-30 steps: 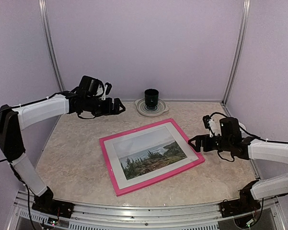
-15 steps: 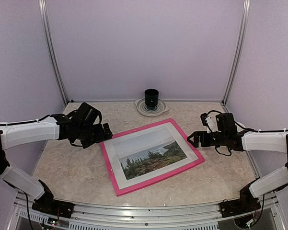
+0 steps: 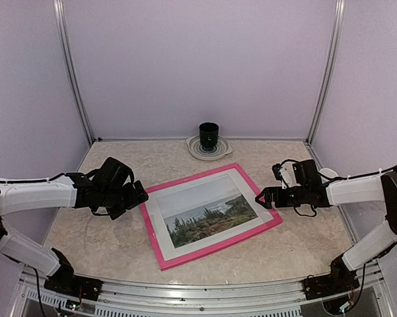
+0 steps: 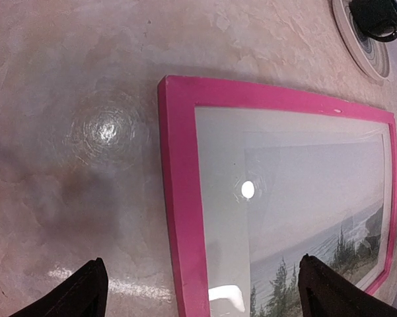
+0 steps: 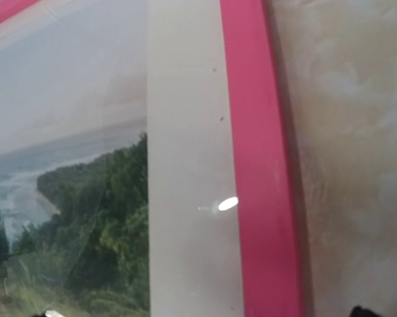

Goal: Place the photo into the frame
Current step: Adjust the photo frame at the center of the board, then reset both arms

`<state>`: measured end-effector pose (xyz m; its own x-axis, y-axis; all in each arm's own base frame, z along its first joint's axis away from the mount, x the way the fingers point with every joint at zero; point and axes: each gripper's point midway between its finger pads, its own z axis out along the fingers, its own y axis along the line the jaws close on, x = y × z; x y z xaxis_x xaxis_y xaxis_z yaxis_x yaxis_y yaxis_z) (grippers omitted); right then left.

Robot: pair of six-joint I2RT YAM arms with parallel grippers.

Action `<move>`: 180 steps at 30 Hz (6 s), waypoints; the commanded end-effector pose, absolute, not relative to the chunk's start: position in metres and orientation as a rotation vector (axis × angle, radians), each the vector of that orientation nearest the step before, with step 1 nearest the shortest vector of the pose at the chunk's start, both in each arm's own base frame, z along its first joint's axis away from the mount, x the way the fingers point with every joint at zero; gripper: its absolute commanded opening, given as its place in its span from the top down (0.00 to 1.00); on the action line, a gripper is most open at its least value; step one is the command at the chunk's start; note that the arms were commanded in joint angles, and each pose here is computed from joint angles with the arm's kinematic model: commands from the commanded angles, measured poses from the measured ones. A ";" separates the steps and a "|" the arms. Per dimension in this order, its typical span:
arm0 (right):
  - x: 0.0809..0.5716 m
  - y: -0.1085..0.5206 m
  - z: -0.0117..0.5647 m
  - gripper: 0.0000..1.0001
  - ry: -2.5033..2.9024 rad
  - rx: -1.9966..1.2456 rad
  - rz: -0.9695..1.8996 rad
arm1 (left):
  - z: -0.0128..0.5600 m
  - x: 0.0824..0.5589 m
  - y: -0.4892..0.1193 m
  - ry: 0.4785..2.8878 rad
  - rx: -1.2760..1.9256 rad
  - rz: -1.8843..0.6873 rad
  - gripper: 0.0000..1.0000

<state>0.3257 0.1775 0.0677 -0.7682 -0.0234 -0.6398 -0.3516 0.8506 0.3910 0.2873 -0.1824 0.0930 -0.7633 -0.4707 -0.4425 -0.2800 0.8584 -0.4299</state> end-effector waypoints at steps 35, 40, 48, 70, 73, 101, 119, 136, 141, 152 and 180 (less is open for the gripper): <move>0.288 0.189 0.046 0.01 2.415 -0.301 0.869 | 0.071 0.349 -0.252 2.453 -0.399 -0.603 0.01; 0.280 0.185 0.044 0.01 2.424 -0.287 0.868 | 0.066 0.367 -0.255 2.460 -0.387 -0.593 0.01; 0.270 0.182 0.047 0.01 2.425 -0.269 0.875 | 0.063 0.398 -0.265 2.468 -0.361 -0.639 0.01; 0.257 0.182 0.045 0.01 2.450 -0.244 0.822 | 0.055 0.440 -0.263 2.459 -0.371 -0.619 0.01; 0.260 0.179 0.046 0.01 2.452 -0.231 0.793 | 0.054 0.440 -0.255 2.460 -0.390 -0.610 0.01; 0.304 0.144 0.193 0.01 1.963 -0.358 0.395 | 0.272 0.334 -0.117 1.865 -0.206 -0.367 0.01; 0.279 0.062 0.258 0.01 1.689 -0.217 0.107 | 0.258 0.262 -0.047 1.674 -0.120 -0.184 0.01; 0.283 0.047 0.229 0.01 1.803 -0.212 0.082 | 0.244 0.262 -0.005 1.625 -0.249 -0.206 0.01; 0.281 0.050 0.237 0.01 1.788 -0.252 0.078 | 0.248 0.262 -0.010 1.613 -0.220 -0.224 0.01; 0.290 0.051 0.244 0.01 1.828 -0.169 0.143 | 0.249 0.263 -0.014 1.616 -0.201 -0.242 0.01; 0.275 0.044 0.254 0.01 1.753 -0.149 0.115 | 0.248 0.264 -0.014 1.623 -0.200 -0.243 0.01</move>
